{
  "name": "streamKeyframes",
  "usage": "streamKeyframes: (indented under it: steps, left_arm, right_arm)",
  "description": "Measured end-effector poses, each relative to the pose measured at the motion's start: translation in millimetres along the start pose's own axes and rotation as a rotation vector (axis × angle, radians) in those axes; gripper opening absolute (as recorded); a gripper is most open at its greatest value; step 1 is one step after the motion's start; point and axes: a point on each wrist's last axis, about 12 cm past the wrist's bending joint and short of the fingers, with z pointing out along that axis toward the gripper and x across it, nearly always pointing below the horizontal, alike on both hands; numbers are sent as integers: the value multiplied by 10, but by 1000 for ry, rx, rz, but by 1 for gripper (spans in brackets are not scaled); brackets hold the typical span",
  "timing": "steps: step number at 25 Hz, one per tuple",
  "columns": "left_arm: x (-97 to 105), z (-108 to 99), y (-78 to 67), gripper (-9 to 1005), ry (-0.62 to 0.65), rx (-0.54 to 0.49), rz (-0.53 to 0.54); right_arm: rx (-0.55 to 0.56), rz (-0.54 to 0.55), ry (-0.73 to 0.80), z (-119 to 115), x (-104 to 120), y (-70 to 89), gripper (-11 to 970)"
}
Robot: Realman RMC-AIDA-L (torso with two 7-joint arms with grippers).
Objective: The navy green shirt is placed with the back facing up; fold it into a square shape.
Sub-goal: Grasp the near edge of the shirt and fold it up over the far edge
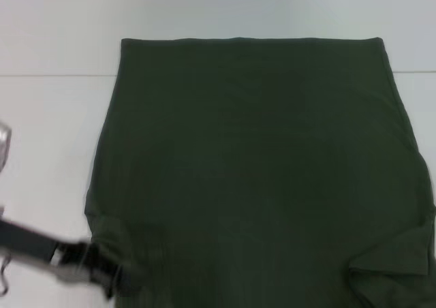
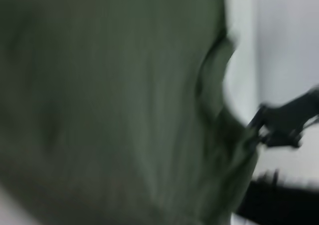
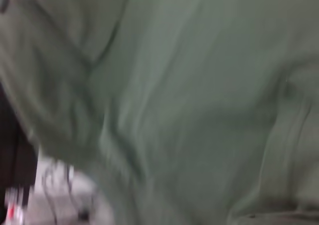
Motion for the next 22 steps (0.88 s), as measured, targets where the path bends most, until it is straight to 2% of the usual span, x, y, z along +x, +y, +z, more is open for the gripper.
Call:
streamKeyframes:
  steps: [3, 7, 9, 11, 12, 18, 22]
  left_arm:
    - [-201, -56, -52, 51, -124, 7, 35]
    - [-453, -184, -49, 51, -334, -20, 50]
    - [-544, -239, -23, 51, -433, -39, 51]
    - [-580, -262, -4, 51, -481, -47, 51]
    - [-643, -275, 43, 52, -589, -47, 58]
    - [-780, -145, 144, 52, -772, -36, 86]
    - [-855, -34, 196, 53, -861, -74, 110]
  right_arm:
    - [19, 59, -176, -193, -6, -75, 57]
    - [34, 127, -434, -445, 6, -182, 57]
    - [52, 151, -542, -523, 0, -236, 57]
    - [76, 175, -630, -561, -17, -294, 57]
    - [86, 184, -676, -567, -37, -326, 57]
    - [160, 240, -882, -457, -191, -519, 57]
    - [237, 243, -961, -329, -313, -605, 56]
